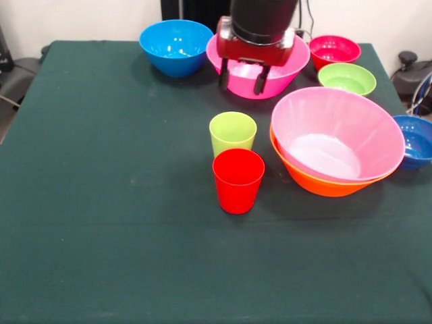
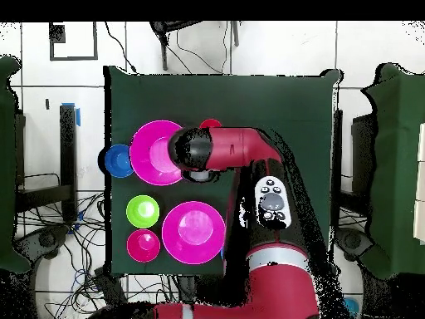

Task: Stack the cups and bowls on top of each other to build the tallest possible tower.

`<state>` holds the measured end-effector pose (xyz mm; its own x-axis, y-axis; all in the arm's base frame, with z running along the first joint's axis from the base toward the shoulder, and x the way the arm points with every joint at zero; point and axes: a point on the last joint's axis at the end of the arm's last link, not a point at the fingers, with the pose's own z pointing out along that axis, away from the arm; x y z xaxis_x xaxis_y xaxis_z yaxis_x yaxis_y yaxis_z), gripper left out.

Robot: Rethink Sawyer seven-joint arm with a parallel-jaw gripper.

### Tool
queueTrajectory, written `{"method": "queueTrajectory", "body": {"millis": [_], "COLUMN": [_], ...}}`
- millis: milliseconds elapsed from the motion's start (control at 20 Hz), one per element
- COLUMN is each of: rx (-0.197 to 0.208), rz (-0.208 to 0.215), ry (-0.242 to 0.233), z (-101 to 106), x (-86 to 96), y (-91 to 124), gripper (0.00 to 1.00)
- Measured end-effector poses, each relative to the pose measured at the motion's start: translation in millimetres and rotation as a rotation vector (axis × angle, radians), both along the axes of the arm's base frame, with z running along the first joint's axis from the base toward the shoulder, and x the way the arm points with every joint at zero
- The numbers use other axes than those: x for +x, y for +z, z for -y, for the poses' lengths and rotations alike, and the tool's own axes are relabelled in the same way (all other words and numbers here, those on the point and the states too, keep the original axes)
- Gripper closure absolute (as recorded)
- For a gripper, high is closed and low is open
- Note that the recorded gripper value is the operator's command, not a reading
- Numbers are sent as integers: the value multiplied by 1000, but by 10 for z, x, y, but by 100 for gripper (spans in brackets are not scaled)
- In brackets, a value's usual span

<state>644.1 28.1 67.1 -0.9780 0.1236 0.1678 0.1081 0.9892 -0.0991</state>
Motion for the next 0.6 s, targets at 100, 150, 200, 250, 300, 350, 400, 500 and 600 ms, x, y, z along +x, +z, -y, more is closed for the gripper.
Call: {"method": "queueTrajectory", "body": {"millis": [100, 150, 200, 250, 300, 350, 400, 500, 600], "rx": [4, 5, 5, 6, 6, 6, 6, 5, 2], "rz": [6, 8, 12, 15, 18, 18, 15, 10, 7], "ry": [-3, -4, -5, -5, -2, 1, 4, 11, 25], "z": [62, 87, 129, 168, 222, 250, 269, 299, 306], "x": [-14, -19, -27, -35, -51, -66, -82, -117, -146], "y": [-31, -43, -62, -78, -102, -116, -129, -154, -177], "gripper": [0, 0, 0, 0, 0, 0, 0, 0, 0]}}
